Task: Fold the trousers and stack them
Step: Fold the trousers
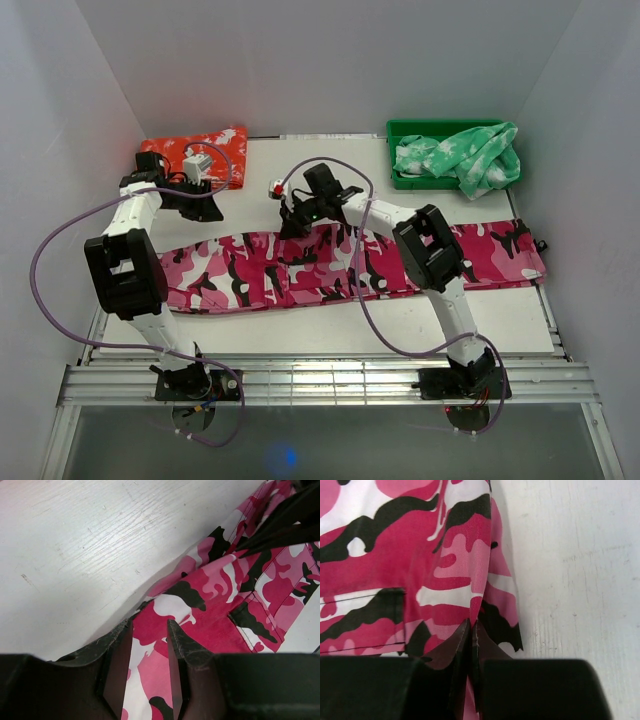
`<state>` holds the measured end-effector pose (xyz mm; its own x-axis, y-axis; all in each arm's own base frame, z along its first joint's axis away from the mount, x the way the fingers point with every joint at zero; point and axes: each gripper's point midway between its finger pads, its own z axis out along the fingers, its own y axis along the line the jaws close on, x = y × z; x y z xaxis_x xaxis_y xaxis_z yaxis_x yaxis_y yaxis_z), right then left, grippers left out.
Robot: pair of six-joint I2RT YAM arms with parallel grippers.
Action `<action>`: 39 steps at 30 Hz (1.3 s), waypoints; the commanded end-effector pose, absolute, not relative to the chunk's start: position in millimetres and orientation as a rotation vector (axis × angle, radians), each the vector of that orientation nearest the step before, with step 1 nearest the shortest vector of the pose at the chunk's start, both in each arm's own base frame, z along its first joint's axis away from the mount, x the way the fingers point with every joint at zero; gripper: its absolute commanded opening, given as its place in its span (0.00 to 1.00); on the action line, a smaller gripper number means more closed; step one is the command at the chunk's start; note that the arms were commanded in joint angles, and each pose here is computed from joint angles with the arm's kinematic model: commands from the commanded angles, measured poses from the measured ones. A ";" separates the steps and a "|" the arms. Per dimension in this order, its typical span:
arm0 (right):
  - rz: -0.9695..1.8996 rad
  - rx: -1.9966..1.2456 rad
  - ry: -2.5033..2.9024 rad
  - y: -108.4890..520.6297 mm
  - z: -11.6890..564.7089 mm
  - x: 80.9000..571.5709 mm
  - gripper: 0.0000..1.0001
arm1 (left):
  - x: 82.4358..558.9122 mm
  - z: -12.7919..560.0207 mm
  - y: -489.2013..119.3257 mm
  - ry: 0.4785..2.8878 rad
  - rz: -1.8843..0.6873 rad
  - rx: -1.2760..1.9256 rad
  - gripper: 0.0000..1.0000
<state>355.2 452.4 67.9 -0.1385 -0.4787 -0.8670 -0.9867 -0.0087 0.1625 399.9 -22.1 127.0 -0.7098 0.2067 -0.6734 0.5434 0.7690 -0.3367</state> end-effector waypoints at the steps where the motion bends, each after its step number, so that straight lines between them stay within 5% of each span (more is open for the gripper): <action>1: 0.899 -1.597 1.417 464.2 127.4 349.6 0.08 | 409.4 164.6 -23.9 2.243 -0.651 0.581 0.44; 13: 0.537 -1.894 1.209 431.6 52.5 287.0 0.08 | 369.8 159.2 -45.6 2.361 -0.578 0.683 0.42; 28: 0.542 -1.869 1.277 423.1 18.8 256.1 0.08 | 333.5 126.5 -138.2 2.449 -0.604 0.886 0.37; 39: 0.542 -1.863 1.297 420.6 18.8 255.0 0.08 | 339.8 81.7 -137.3 2.552 -0.369 0.983 0.55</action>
<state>269.2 434.0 36.7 0.4374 -0.5315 -0.7254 -0.8923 -0.1561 -0.4237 334.6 -147.8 88.3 -0.6775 0.5727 -0.4616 0.7016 0.6915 -0.1719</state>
